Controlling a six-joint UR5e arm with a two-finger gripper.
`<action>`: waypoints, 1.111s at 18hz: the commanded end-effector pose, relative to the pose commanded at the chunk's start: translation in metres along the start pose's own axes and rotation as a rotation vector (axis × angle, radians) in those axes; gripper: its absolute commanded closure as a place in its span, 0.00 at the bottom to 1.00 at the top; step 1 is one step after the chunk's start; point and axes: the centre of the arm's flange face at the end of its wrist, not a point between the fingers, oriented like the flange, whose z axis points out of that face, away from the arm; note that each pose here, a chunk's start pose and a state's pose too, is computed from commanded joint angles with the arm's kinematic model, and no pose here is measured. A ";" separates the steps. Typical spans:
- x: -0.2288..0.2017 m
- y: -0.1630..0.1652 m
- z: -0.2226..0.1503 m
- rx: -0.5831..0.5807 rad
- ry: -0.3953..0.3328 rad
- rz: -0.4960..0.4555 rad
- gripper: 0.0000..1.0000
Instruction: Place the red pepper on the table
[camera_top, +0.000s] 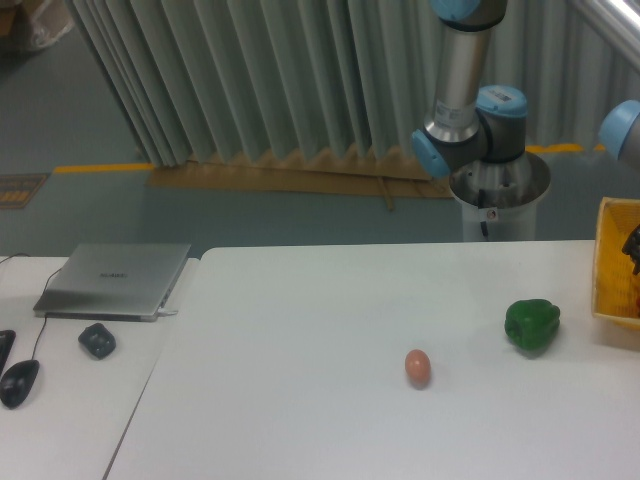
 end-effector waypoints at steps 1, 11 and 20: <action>-0.001 -0.001 0.000 -0.001 -0.005 -0.004 0.00; -0.007 -0.004 0.006 -0.012 -0.019 0.001 0.25; -0.004 -0.007 0.004 -0.031 -0.026 0.012 0.51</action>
